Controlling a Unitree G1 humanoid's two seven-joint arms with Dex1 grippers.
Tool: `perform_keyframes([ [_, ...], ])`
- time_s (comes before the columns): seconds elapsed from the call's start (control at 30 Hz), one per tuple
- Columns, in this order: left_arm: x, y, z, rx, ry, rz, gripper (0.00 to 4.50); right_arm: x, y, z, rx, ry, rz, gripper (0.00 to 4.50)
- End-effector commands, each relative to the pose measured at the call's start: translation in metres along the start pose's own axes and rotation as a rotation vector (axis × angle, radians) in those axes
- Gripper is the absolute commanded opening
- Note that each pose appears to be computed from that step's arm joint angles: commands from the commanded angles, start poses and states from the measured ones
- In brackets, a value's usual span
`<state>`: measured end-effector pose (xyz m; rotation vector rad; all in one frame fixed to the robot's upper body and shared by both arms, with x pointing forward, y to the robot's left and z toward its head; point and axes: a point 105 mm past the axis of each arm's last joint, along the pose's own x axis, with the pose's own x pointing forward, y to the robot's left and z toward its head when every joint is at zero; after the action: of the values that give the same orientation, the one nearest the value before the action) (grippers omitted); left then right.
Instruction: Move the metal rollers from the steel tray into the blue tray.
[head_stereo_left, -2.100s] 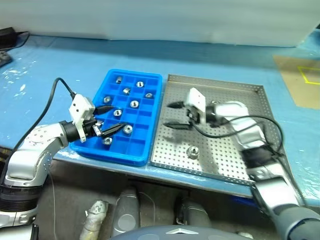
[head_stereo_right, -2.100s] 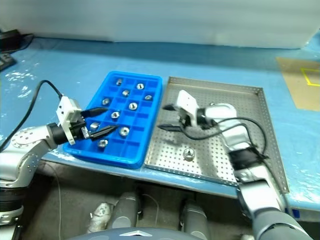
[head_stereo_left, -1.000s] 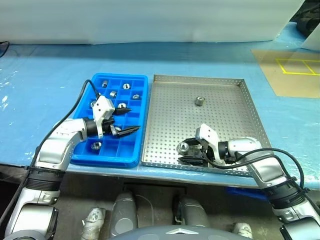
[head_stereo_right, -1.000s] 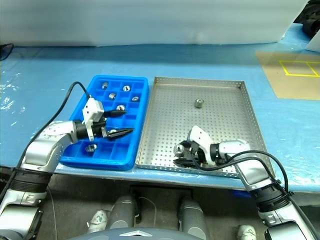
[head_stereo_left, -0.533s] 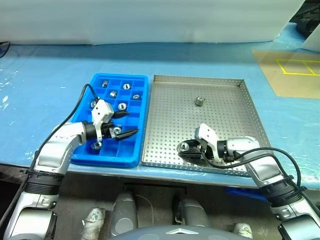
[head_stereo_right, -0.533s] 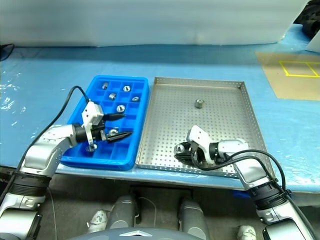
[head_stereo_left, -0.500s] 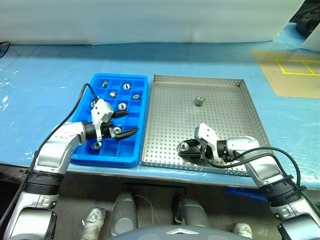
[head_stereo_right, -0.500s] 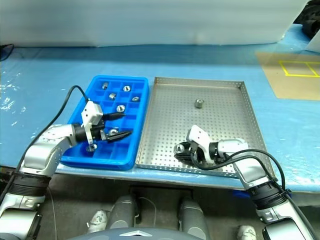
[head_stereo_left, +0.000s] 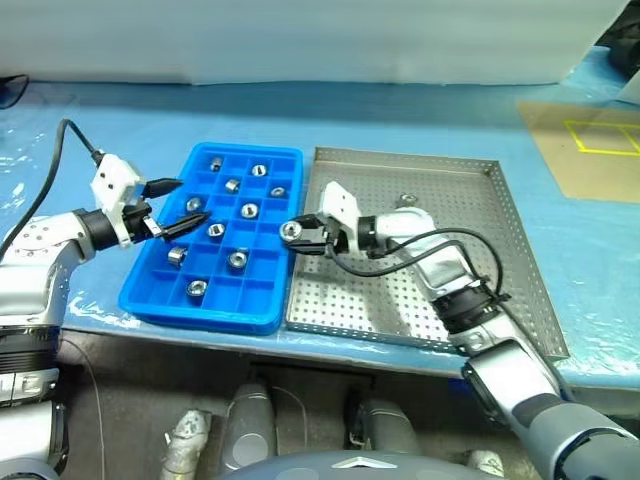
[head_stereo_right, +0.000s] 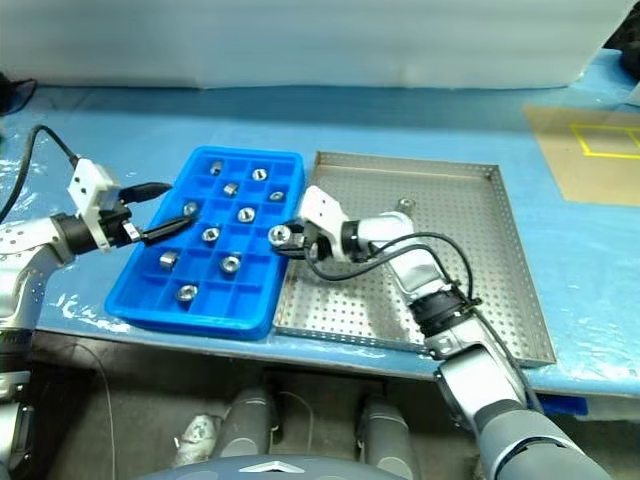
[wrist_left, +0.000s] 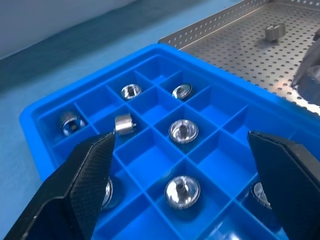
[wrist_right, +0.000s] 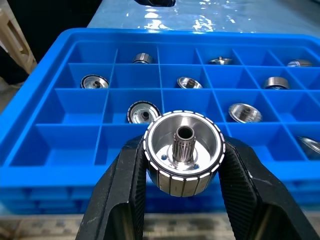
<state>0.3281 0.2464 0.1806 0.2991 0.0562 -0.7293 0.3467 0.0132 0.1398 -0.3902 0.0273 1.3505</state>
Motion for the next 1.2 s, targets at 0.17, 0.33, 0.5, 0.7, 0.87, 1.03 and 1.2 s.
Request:
perform_keyframes([
  [0.17,-0.005,-0.019,0.015,0.028,-0.053,-0.002,4.5,0.03,-0.031,0.015,-0.029,-0.055,-0.097,1.66],
  [0.33,-0.004,-0.026,0.015,0.017,-0.054,-0.001,4.5,0.033,-0.03,0.008,-0.025,-0.04,-0.065,1.66],
  [0.5,-0.003,-0.028,0.015,0.008,-0.051,-0.003,4.5,0.033,-0.025,-0.002,-0.034,-0.028,-0.056,2.58],
  [0.7,0.005,-0.03,0.016,0.002,-0.059,-0.03,4.5,0.028,-0.028,-0.002,-0.016,-0.034,-0.079,3.87],
  [0.87,0.018,-0.036,0.018,-0.005,-0.078,-0.078,4.5,-0.006,-0.069,0.018,-0.034,-0.091,-0.271,3.87],
  [1.03,0.036,-0.048,0.018,-0.018,-0.101,-0.134,4.5,-0.069,-0.125,0.015,-0.017,-0.067,-0.593,3.87],
  [1.2,0.05,-0.055,0.019,-0.031,-0.123,-0.181,4.5,-0.122,-0.15,-0.005,0.014,0.0,-0.797,3.87],
])
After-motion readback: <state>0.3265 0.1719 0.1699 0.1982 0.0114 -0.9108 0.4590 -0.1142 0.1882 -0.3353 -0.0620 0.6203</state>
